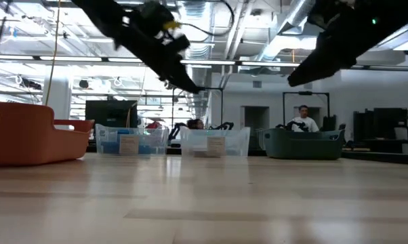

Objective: Sort blocks
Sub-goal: Return to Home Position

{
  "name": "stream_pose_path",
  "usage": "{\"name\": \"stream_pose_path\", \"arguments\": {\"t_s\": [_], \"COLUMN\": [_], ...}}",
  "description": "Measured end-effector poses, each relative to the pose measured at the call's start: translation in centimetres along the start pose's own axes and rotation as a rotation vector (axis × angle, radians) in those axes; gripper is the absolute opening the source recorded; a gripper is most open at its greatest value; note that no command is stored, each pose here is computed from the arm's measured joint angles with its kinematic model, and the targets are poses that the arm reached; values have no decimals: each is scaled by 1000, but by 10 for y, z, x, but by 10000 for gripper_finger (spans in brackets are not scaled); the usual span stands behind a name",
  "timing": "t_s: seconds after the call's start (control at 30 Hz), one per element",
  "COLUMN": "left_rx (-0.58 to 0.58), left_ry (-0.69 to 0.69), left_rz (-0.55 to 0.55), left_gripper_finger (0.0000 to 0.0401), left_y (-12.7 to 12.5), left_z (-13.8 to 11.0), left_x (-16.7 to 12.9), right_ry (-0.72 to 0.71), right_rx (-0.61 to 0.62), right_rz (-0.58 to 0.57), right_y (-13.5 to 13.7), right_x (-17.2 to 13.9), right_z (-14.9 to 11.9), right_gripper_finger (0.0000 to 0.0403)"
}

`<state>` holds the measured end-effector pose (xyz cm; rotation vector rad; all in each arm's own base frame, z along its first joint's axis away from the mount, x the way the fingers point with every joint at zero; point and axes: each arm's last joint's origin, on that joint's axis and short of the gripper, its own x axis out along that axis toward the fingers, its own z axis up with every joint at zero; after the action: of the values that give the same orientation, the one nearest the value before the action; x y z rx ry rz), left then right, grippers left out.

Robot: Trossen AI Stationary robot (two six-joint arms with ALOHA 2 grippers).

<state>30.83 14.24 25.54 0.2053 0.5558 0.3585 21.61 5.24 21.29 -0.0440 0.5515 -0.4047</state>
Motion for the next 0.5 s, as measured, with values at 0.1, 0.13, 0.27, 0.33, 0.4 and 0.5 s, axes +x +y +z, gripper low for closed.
{"name": "stream_pose_path", "arguments": {"t_s": [0.1,0.13,0.27,0.33,0.4,0.5], "left_rx": [24,25,19,15,11,13], "left_ry": [-44,-64,-91,-108,-134,-184], "left_rz": [1,5,-18,-20,1,1], "left_gripper_finger": [212,205,182,174,168,161], "left_y": [-22,-28,-56,-68,-76,-87], "left_z": [-6,-10,-32,-42,-51,-71], "left_x": [-25,-32,-61,-75,-88,-102], "right_ry": [-62,-86,-217,-278,-299,-304], "right_rx": [31,33,21,22,20,44], "right_rz": [7,24,139,157,140,107], "right_y": [-15,-19,-33,-40,-49,-64], "right_x": [-9,-12,-16,-17,-18,-15], "right_z": [-11,-15,-29,-34,-40,-51], "right_gripper_finger": [286,286,286,286,286,286]}}
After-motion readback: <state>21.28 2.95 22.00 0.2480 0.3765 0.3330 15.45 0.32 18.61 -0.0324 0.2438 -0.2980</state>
